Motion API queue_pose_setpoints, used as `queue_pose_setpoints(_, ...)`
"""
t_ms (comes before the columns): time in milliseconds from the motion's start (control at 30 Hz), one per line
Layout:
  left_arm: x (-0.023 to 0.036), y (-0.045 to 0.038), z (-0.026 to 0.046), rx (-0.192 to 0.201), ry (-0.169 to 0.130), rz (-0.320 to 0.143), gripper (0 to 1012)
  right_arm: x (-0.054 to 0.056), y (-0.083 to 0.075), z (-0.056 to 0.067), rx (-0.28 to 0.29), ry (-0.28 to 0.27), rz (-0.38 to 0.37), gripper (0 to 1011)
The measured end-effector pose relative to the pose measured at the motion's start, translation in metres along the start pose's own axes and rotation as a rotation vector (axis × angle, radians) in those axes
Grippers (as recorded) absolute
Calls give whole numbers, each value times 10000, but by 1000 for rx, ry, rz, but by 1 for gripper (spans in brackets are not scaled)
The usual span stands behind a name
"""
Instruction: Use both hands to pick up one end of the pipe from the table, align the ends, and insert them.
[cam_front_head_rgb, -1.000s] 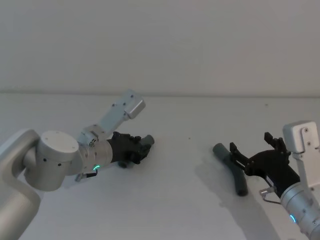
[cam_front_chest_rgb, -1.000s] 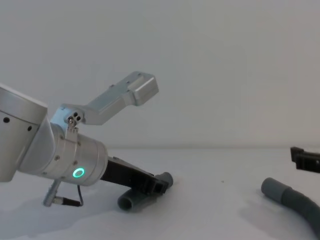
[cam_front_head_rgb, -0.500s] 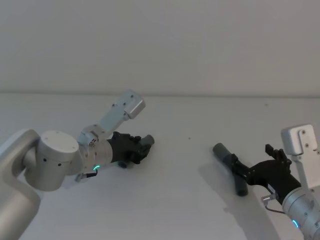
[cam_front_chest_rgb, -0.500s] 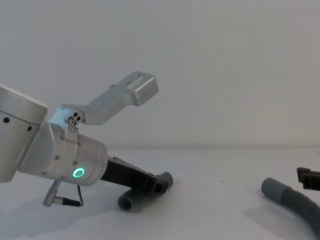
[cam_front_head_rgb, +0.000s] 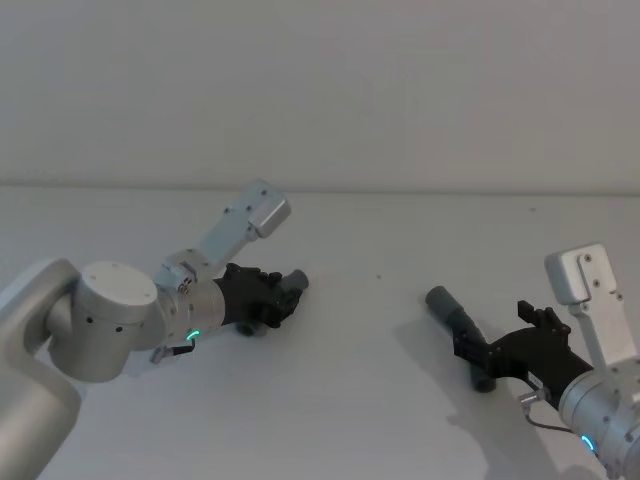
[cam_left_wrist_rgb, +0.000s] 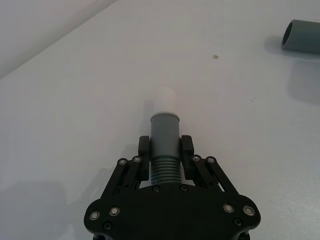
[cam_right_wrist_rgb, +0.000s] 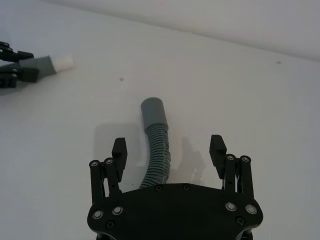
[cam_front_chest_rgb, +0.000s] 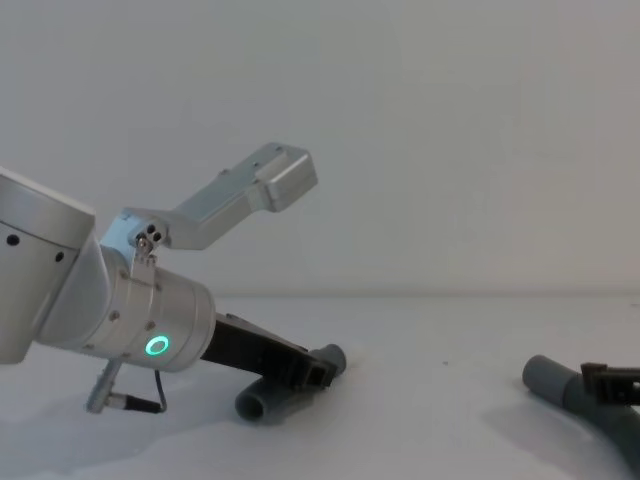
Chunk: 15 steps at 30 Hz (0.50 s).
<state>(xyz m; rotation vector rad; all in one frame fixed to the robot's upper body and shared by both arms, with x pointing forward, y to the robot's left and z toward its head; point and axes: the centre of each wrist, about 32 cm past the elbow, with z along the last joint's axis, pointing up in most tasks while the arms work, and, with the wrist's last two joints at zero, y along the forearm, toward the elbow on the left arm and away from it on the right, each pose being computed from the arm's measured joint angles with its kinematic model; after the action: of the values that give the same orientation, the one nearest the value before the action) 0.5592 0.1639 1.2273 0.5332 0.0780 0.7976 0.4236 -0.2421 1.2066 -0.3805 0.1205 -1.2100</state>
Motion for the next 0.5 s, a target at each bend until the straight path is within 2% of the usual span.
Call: queue_pose_setpoints(500, 0, 0, 0, 0, 0, 0, 349, 43, 212, 33, -69, 29, -22, 999)
